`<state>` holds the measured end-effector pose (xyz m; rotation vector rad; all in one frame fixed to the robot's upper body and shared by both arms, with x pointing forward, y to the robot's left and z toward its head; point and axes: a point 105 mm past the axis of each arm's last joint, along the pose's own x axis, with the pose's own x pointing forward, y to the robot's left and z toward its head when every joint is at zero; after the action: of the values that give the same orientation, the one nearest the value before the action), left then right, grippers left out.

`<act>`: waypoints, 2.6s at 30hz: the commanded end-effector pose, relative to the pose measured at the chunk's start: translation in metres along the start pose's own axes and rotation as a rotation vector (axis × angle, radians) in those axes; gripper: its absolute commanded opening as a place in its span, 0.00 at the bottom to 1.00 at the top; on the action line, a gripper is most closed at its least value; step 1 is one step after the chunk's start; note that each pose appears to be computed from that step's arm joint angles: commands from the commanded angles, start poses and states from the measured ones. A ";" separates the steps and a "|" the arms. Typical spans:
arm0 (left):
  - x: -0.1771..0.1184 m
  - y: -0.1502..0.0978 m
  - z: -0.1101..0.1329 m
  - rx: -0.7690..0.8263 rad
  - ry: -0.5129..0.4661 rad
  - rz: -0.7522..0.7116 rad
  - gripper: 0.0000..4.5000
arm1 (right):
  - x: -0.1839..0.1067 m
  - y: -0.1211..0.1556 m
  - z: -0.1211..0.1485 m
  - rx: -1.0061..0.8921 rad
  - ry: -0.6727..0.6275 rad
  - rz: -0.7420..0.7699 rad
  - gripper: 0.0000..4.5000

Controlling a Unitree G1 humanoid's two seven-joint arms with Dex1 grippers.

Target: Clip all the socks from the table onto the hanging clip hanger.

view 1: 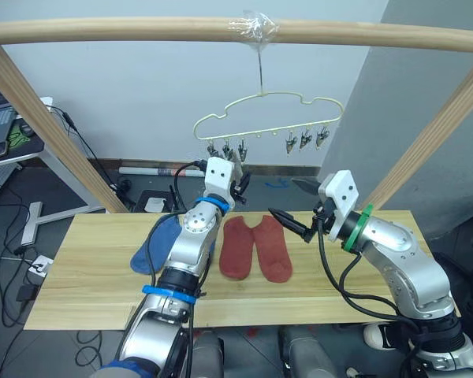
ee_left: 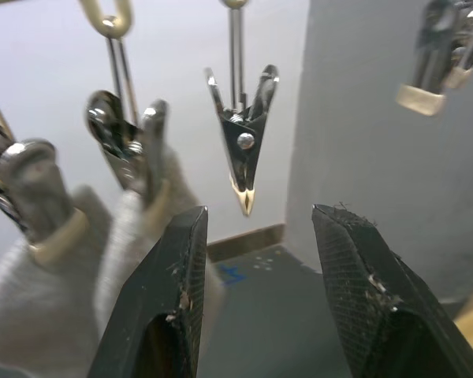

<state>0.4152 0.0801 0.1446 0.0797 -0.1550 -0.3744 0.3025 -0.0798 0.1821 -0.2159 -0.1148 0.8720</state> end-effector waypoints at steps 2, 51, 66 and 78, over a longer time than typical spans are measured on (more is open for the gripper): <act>0.016 -0.005 0.022 0.009 -0.081 0.000 0.47 | -0.003 0.000 0.021 -0.031 -0.066 -0.009 1.00; 0.024 -0.006 0.045 0.130 -0.179 0.044 0.47 | -0.002 -0.002 0.027 -0.034 -0.072 -0.018 1.00; 0.024 -0.001 0.040 0.198 -0.153 0.109 0.47 | -0.003 -0.003 0.026 -0.029 -0.069 -0.029 1.00; 0.025 -0.004 0.040 0.174 -0.157 0.098 0.47 | -0.004 -0.005 0.026 -0.023 -0.066 -0.040 1.00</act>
<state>0.4299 0.0687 0.1706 0.2265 -0.2935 -0.2664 0.3059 -0.0847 0.1894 -0.1934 -0.1110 0.8270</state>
